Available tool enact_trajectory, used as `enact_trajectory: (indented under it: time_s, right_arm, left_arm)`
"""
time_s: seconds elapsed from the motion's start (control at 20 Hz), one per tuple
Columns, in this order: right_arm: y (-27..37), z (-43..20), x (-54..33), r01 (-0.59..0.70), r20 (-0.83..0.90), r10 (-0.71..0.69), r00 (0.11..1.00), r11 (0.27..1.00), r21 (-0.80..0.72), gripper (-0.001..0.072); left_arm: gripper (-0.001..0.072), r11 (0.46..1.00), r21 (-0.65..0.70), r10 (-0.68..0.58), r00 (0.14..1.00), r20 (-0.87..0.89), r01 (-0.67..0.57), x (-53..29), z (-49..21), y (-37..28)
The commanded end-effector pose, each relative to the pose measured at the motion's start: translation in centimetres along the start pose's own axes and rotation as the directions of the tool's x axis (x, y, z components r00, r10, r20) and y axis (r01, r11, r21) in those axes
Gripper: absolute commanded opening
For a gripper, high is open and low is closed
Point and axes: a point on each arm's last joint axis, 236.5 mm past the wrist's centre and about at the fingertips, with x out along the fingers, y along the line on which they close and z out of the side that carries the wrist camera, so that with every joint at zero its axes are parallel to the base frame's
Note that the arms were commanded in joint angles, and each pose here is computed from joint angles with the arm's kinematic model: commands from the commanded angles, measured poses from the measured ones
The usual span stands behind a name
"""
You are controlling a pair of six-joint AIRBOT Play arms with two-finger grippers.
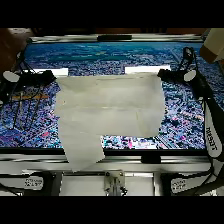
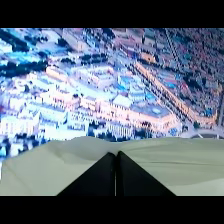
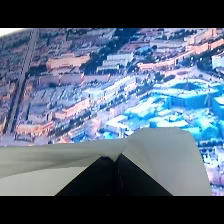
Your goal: Fold the shirts.
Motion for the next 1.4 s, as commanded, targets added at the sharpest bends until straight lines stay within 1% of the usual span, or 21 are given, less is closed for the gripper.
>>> enact_trajectory:
  time_s: [0.0,0.15,0.3,0.45,0.6,0.7,0.9,1.1,1.2,1.35]
  right_arm:
    - [-2.0,1.1,2.7,0.03,0.106,-0.036,0.994,0.998,0.06,0.0037]
    - [-2.0,0.8,2.9,0.03,0.097,-0.036,0.995,0.998,0.057,0.0037]
    - [-1.6,-0.6,2.8,0.016,0.033,-0.018,0.999,0.999,0.049,0.0037]
    - [-1.5,-3.6,1.6,0.019,-0.117,-0.025,0.993,0.999,-0.045,0.0037]
    - [-1.2,-6.0,-0.4,0.013,-0.243,-0.035,0.969,0.996,-0.091,0.0037]
    - [-1.8,-7.7,-1.5,0.038,-0.325,-0.069,0.943,0.994,-0.101,0.0037]
    - [-2.9,-11.4,-3.2,0.069,-0.479,-0.125,0.869,0.989,-0.133,0.0037]
    - [-3.9,-12.6,-4.0,0.111,-0.531,-0.167,0.831,0.985,-0.136,0.0037]
    - [-3.9,-13.0,-4.2,0.116,-0.546,-0.166,0.821,0.985,-0.125,0.0037]
    - [-4.1,-14.9,-4.6,0.121,-0.608,-0.161,0.778,0.987,-0.107,0.0038]
  left_arm:
    - [0.0027,0.999,-0.03,0.034,0.994,0.105,-0.032,6.4,2.0,1.8]
    - [0.0027,1.0,-0.015,0.024,0.992,0.12,-0.023,8.4,2.7,1.2]
    - [0.0027,1.0,0.018,0.006,1.0,0.029,-0.006,8.4,0.7,0.7]
    - [0.0026,0.995,0.094,-0.004,0.982,-0.188,0.022,6.5,-3.6,1.2]
    - [0.0026,0.986,0.165,0.053,0.893,-0.446,0.024,3.9,-9.4,2.9]
    - [0.0026,0.985,0.169,0.061,0.847,-0.529,0.034,2.6,-11.3,3.1]
    - [0.0026,0.984,0.174,0.057,0.853,-0.519,0.04,1.3,-10.5,2.6]
    - [0.0026,0.989,0.137,0.041,0.792,-0.609,0.054,0.4,-12.9,2.7]
    - [0.0026,0.992,0.119,0.04,0.78,-0.625,0.045,0.3,-13.7,3.0]
    - [0.0026,0.995,0.095,0.04,0.764,-0.644,0.028,0.3,-14.8,3.5]
